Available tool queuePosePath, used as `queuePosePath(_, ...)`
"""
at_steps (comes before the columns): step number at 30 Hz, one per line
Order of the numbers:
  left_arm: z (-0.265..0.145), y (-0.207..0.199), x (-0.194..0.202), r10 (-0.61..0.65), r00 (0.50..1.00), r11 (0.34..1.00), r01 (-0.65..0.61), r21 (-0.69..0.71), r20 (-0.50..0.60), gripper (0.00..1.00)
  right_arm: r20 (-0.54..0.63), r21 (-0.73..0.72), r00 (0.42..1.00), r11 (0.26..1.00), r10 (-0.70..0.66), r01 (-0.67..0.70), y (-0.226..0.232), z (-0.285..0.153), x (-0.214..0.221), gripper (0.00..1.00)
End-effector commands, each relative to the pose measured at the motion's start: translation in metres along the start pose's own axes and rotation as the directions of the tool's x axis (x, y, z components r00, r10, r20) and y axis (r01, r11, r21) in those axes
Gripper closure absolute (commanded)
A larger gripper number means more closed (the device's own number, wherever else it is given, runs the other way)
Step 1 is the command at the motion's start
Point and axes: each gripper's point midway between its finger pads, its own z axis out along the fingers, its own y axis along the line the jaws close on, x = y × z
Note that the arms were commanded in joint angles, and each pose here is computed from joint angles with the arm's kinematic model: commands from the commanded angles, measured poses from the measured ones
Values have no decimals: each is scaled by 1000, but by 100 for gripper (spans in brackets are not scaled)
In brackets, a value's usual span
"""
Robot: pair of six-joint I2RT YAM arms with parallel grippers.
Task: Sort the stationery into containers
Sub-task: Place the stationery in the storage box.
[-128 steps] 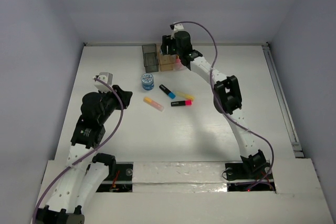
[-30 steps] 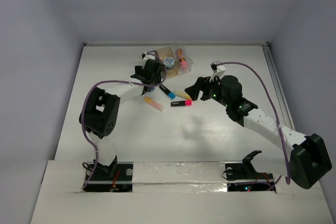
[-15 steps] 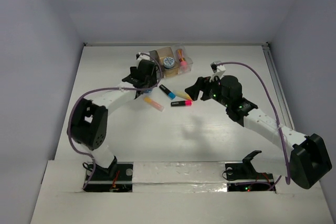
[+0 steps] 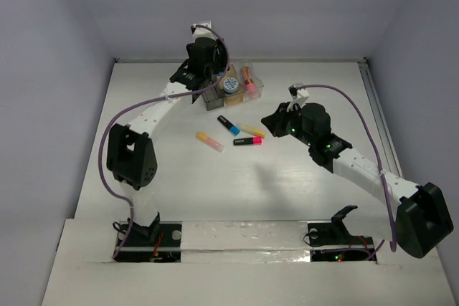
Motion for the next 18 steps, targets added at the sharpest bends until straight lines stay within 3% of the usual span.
queuePosePath(1, 21, -15, -14, -19, 999, 999, 18, 31, 38, 87, 37, -6, 999, 1000, -6, 7, 4, 1, -11, 97)
queuePosePath(5, 44, -27, -31, -35, 996, 999, 33, 32, 84, 86, 26, -13, 1000, 1000, -5, 6, 4, 3, -8, 96)
queuePosePath(18, 108, -29, -5, -42, 995, 999, 43, -1, 93, 86, -11, -17, 1000, 1000, -6, 5, 2, 11, 1, 95)
